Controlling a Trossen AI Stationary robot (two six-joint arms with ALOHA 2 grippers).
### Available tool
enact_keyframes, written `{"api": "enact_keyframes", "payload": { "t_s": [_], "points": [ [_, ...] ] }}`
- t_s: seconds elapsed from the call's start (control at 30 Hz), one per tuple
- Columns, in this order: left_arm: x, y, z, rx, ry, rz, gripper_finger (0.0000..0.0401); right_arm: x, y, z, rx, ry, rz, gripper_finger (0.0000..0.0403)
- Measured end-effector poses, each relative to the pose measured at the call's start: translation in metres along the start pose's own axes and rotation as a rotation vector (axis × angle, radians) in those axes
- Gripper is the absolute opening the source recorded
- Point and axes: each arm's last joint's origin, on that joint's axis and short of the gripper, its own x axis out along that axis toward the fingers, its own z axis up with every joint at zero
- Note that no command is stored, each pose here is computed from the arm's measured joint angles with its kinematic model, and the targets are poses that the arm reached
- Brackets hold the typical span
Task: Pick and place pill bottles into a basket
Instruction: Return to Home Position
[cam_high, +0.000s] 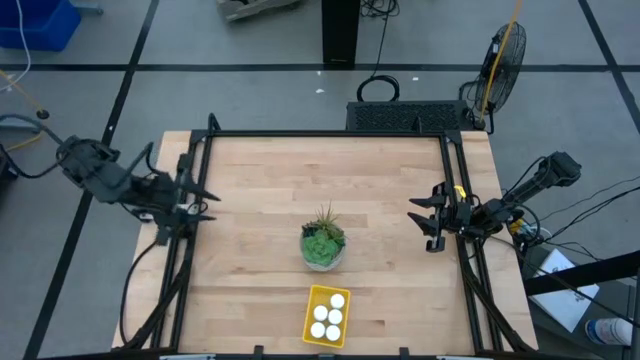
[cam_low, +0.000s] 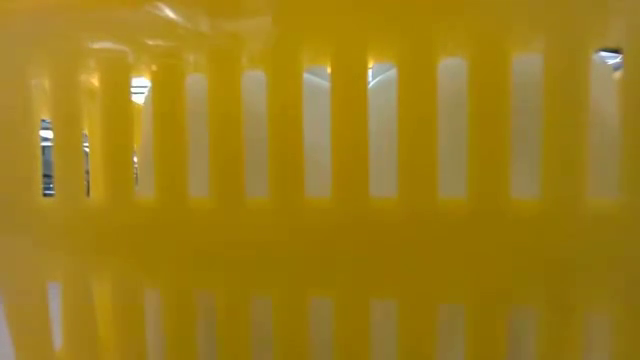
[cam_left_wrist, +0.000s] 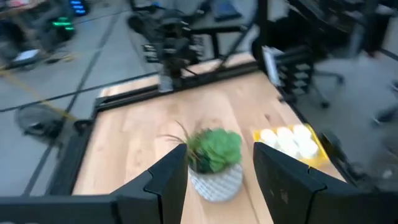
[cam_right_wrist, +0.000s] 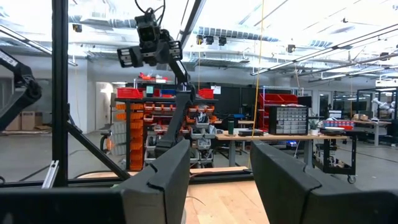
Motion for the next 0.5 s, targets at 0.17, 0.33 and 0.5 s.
{"api": "enact_keyframes", "payload": {
  "t_s": [0.17, 0.33, 0.5],
  "points": [
    [-0.023, 0.009, -0.013, 0.029, 0.015, -0.074, 0.0186, 0.000, 0.000, 0.000, 0.000, 0.000, 0.000, 0.0161],
    [-0.052, 0.024, -0.030, 0.007, 0.011, -0.076, 0.0186, 0.000, 0.000, 0.000, 0.000, 0.000, 0.000, 0.0161],
    [-0.090, 0.043, -0.055, -0.057, -0.041, -0.093, 0.0186, -0.001, 0.001, 0.001, 0.008, -0.001, 0.016, 0.0160]
  ]
}}
